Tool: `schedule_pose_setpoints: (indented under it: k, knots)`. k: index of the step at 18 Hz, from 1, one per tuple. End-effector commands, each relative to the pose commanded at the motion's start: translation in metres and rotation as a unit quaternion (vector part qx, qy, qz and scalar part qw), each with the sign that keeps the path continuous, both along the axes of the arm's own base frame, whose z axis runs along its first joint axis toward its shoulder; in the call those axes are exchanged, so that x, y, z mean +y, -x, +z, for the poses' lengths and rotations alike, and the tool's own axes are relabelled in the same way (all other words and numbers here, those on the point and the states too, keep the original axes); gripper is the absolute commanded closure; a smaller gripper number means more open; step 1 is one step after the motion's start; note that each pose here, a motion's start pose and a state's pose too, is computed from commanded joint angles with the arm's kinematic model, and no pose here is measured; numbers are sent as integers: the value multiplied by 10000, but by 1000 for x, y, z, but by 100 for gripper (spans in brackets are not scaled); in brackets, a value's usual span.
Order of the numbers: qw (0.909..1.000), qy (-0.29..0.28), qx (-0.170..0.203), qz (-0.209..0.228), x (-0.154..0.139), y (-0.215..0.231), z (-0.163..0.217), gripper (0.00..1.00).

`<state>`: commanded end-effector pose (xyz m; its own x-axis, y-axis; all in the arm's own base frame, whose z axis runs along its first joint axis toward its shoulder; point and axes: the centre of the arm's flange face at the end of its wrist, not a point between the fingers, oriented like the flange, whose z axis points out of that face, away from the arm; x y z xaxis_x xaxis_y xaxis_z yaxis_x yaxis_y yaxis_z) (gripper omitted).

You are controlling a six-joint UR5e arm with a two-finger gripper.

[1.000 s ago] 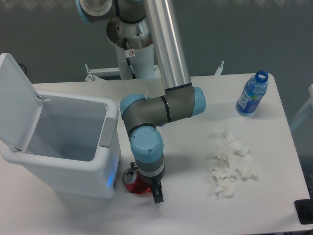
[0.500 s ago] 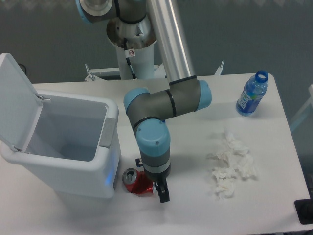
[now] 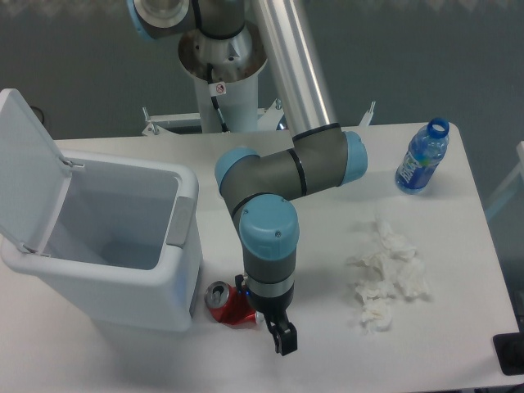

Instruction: Pick up the cans

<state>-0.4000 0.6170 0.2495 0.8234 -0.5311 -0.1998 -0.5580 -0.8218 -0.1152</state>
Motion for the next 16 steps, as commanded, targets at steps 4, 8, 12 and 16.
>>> schedule_pose_setpoints:
  k: [4, 8, 12, 16]
  knots:
    - [9990, -137, -85, 420, 8, -3, -10, 0]
    - [9984, -127, -132, 533, 9, -3, -16, 0]
    - [9983, -122, -140, 548, 10, -2, -18, 0]
    - [9973, -150, -150, 697, 11, 0, -17, 0]
